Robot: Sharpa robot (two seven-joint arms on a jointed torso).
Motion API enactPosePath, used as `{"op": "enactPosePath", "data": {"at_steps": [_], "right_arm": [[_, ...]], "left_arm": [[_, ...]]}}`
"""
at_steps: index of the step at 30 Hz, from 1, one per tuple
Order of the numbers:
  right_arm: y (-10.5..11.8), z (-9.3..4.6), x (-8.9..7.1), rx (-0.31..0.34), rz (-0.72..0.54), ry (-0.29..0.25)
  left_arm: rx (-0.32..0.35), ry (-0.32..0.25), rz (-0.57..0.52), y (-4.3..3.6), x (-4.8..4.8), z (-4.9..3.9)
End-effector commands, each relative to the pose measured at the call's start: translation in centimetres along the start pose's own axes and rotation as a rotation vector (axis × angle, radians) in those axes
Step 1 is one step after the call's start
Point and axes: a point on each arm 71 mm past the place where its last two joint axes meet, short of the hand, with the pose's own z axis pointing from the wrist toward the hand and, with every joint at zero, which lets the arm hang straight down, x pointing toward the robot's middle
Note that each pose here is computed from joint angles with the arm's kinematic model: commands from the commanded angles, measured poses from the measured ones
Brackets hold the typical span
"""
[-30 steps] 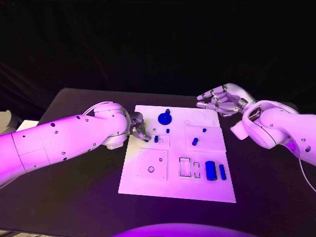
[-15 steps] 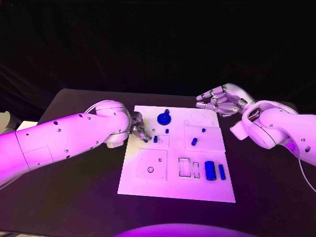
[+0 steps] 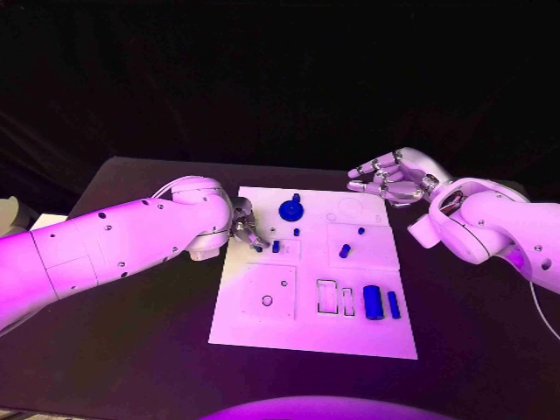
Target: Assemble the parts on the task board
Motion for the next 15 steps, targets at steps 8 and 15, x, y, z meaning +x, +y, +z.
{"op": "enactPosePath", "data": {"at_steps": [8, 15], "right_arm": [[0.12, -0.04, 0.16, -0.016, -0.005, 0.017], [0.12, -0.05, 0.14, -0.016, -0.005, 0.017]], "left_arm": [[-0.06, 0.071, 0.015, 0.78, 1.29, 0.52], [-0.066, 0.067, 0.011, 0.86, 1.23, 0.58]]}}
